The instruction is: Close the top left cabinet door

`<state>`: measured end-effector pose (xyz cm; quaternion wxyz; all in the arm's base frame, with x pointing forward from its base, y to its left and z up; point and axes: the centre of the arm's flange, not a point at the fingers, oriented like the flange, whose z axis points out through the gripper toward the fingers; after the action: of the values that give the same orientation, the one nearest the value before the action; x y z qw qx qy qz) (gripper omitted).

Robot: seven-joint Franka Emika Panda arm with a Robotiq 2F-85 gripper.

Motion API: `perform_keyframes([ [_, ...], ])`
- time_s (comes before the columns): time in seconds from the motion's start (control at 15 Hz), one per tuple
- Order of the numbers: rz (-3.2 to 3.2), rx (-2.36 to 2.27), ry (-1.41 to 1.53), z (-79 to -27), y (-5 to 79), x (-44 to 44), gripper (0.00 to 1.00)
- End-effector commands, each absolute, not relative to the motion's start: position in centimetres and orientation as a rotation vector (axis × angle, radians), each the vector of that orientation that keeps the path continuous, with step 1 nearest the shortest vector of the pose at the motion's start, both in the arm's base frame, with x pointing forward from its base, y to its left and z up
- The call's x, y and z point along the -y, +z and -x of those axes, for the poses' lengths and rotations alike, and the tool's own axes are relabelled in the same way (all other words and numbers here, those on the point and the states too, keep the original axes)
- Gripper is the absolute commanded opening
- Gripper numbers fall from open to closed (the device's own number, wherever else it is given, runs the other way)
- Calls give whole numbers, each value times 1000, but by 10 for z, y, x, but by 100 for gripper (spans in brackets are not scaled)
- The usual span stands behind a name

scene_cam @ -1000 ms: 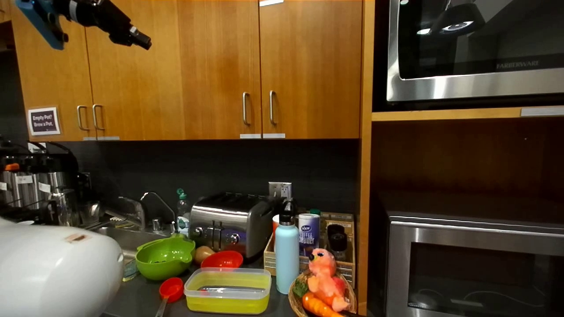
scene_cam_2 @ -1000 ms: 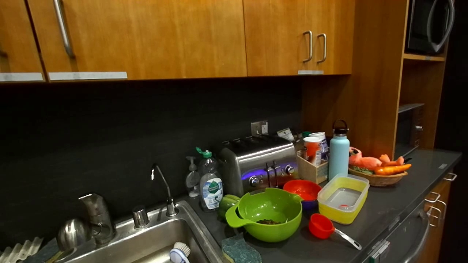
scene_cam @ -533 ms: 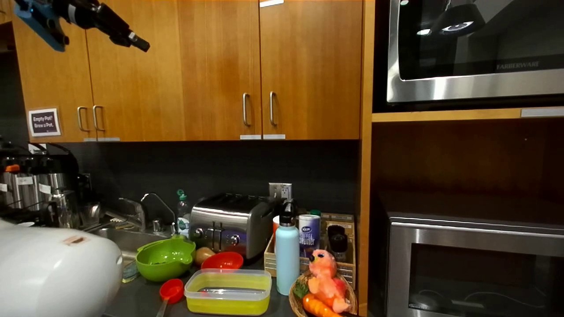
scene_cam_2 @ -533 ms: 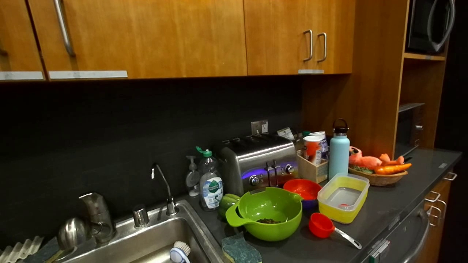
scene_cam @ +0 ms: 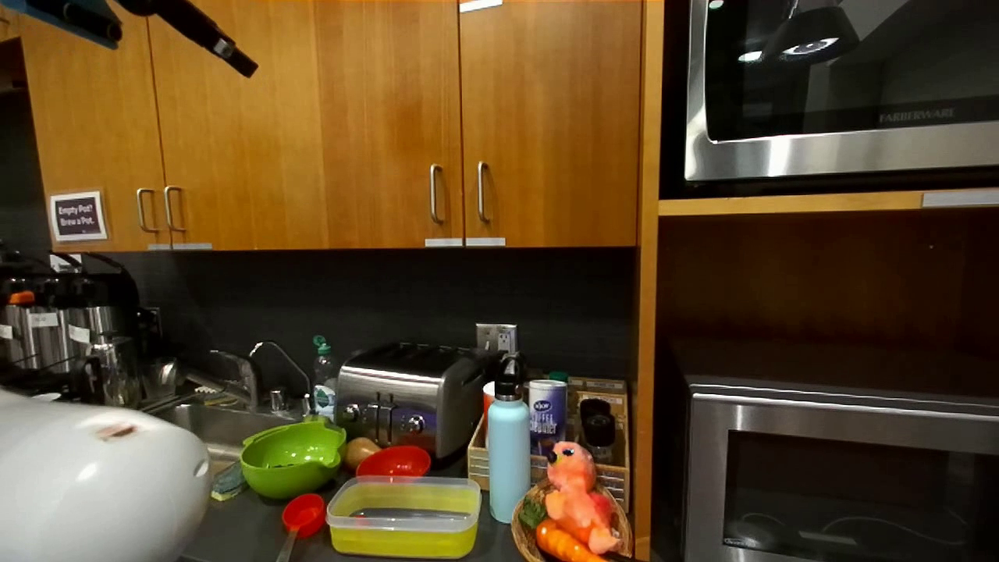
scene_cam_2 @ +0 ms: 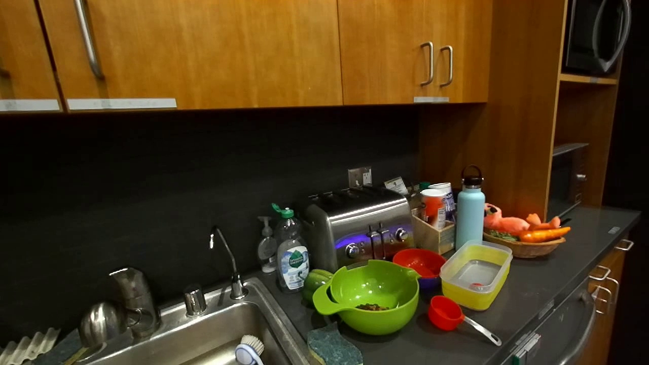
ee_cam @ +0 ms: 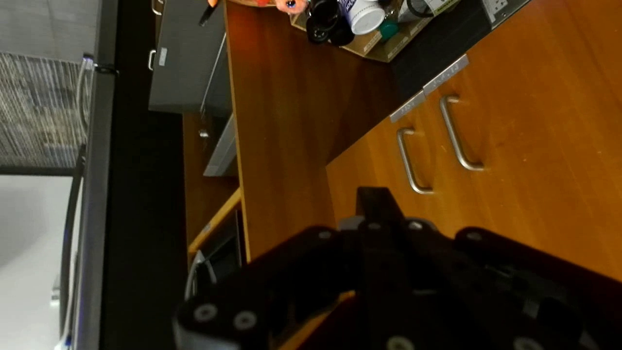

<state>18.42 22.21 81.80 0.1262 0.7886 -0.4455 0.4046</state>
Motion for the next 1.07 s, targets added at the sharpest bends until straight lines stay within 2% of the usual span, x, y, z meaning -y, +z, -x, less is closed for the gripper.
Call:
perform_keyframes([
  [0.0,-2298,1562,1117,-163,813,-190,0],
  [0.47,-2099,2031,896,-151,749,-130,0],
  [1.0,-1689,2146,678,-176,673,-87,0],
])
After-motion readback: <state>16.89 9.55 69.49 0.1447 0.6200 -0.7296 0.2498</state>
